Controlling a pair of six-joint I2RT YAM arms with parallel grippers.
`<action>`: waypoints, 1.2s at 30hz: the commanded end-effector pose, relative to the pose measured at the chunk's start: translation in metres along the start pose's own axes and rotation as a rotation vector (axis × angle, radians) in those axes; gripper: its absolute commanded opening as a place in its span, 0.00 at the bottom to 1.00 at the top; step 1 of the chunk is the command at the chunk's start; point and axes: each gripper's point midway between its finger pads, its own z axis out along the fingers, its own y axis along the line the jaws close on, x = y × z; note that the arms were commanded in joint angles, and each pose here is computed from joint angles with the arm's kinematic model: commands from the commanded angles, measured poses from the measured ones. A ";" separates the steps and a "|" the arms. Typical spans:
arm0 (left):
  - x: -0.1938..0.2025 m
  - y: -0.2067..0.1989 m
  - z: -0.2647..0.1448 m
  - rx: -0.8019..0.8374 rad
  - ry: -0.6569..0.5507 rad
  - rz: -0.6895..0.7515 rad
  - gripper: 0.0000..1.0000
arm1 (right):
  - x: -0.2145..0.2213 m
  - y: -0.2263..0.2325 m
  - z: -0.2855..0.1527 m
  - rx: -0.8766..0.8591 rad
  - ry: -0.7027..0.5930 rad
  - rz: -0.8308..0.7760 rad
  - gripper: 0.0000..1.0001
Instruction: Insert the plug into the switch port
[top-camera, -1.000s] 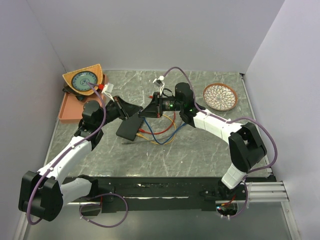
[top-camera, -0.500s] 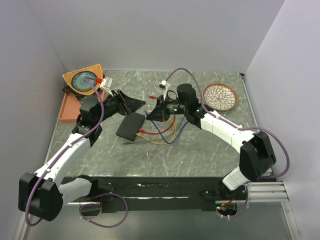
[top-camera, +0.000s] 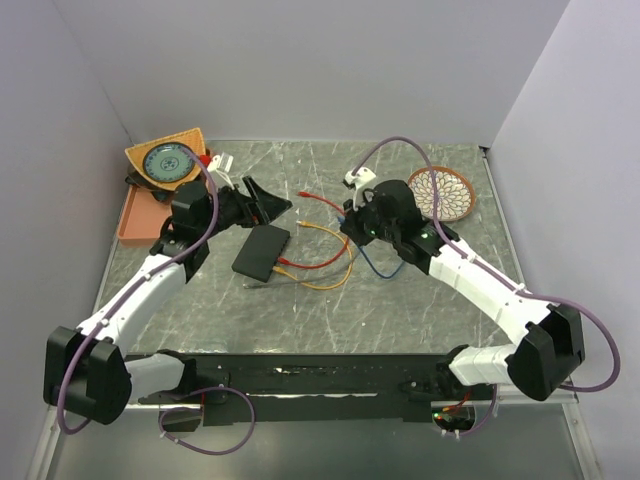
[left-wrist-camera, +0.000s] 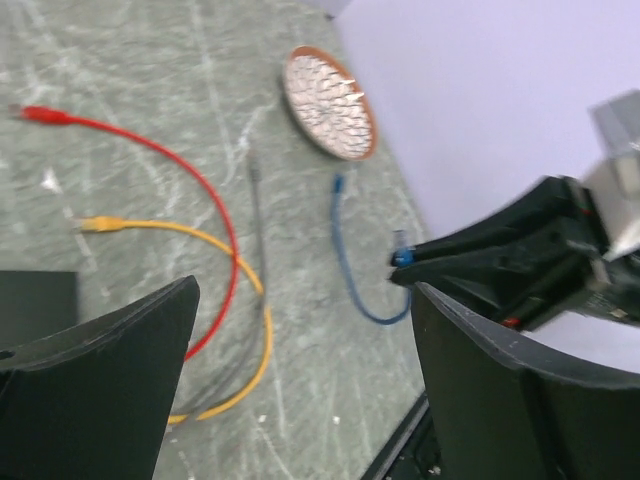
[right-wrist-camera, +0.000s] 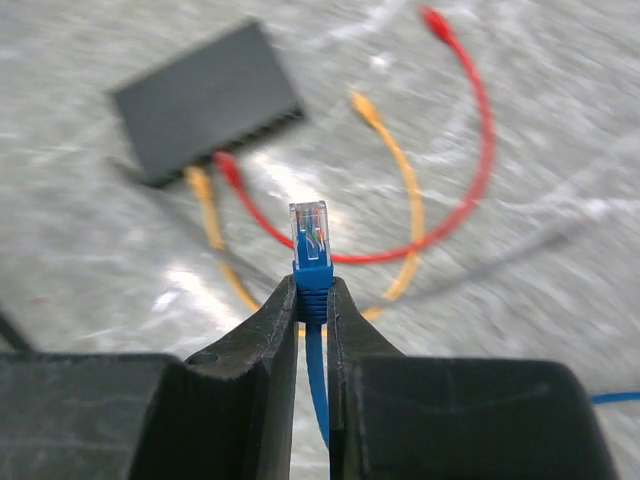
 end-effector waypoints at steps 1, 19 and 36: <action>-0.012 0.022 0.006 -0.105 -0.017 0.017 0.93 | 0.004 -0.025 -0.008 0.148 0.008 -0.063 0.00; 0.014 0.186 -0.020 -0.553 0.046 -0.246 0.95 | 0.002 -0.003 0.072 0.068 0.113 -0.165 0.00; 0.045 0.232 -0.012 -0.656 0.135 -0.276 0.90 | 0.049 0.023 0.166 -0.004 0.300 -0.277 0.00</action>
